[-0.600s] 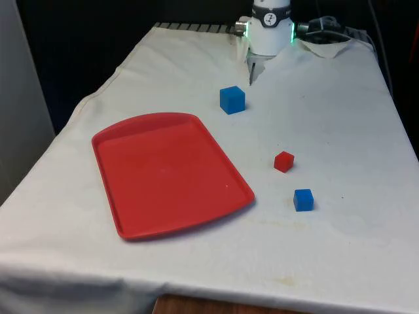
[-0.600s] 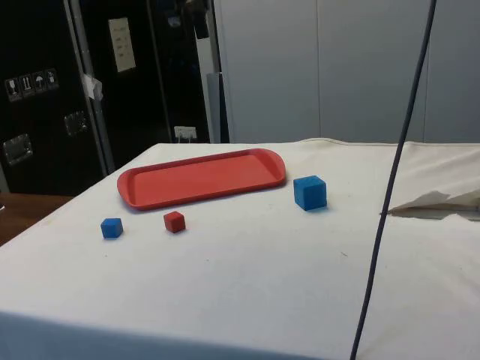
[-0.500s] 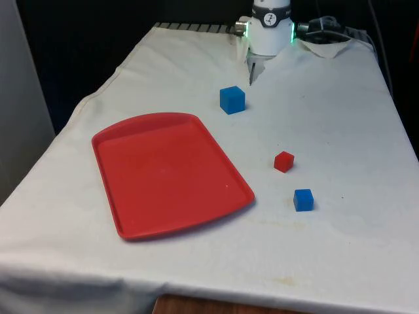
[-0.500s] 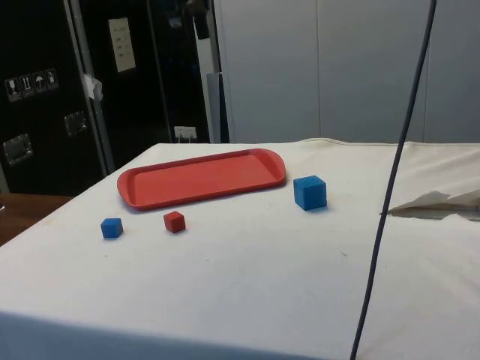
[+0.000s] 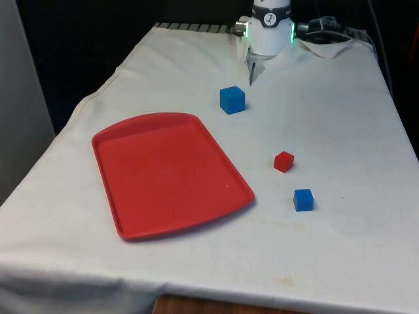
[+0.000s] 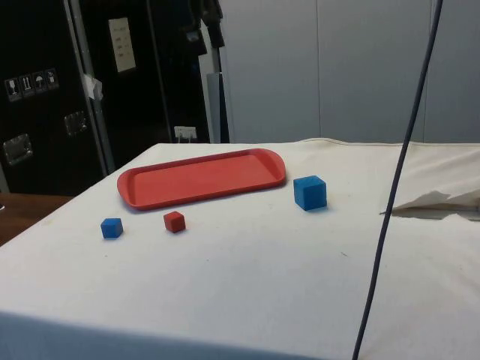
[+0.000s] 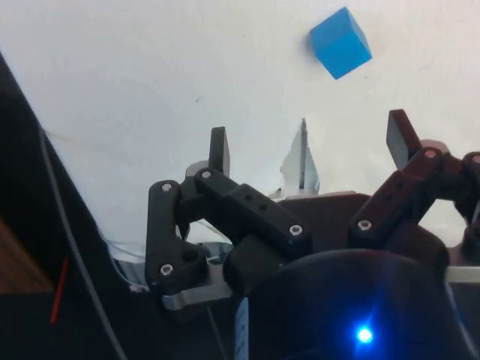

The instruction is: Pick up the largest block and place it onto the tray.

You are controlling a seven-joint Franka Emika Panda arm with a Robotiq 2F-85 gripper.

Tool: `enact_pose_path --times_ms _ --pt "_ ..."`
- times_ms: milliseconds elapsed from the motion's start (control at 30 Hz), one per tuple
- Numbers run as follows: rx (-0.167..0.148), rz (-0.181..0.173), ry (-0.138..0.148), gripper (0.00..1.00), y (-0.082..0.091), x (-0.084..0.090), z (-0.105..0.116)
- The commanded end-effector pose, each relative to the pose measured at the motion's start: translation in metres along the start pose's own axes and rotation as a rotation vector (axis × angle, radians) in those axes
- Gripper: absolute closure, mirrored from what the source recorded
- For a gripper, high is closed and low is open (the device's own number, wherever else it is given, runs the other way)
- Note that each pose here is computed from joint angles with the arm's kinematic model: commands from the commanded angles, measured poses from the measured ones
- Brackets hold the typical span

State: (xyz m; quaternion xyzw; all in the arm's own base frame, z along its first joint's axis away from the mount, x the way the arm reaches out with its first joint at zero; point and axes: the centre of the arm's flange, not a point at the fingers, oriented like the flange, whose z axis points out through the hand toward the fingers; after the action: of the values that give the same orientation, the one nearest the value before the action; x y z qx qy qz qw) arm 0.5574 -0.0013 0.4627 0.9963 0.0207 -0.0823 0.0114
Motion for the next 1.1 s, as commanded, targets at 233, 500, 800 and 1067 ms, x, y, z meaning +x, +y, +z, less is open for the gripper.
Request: enact_pose_path --times_ms 233,500,800,1067 --pt "-0.031 -0.009 -0.031 0.0 0.002 -0.011 0.022" --pt "-0.044 -0.02 -0.059 0.0 0.007 -0.022 0.045" --pt "-0.047 -0.036 -0.088 0.0 0.018 -0.039 0.08" --pt "-0.042 -0.051 -0.109 0.0 0.028 -0.049 0.109"
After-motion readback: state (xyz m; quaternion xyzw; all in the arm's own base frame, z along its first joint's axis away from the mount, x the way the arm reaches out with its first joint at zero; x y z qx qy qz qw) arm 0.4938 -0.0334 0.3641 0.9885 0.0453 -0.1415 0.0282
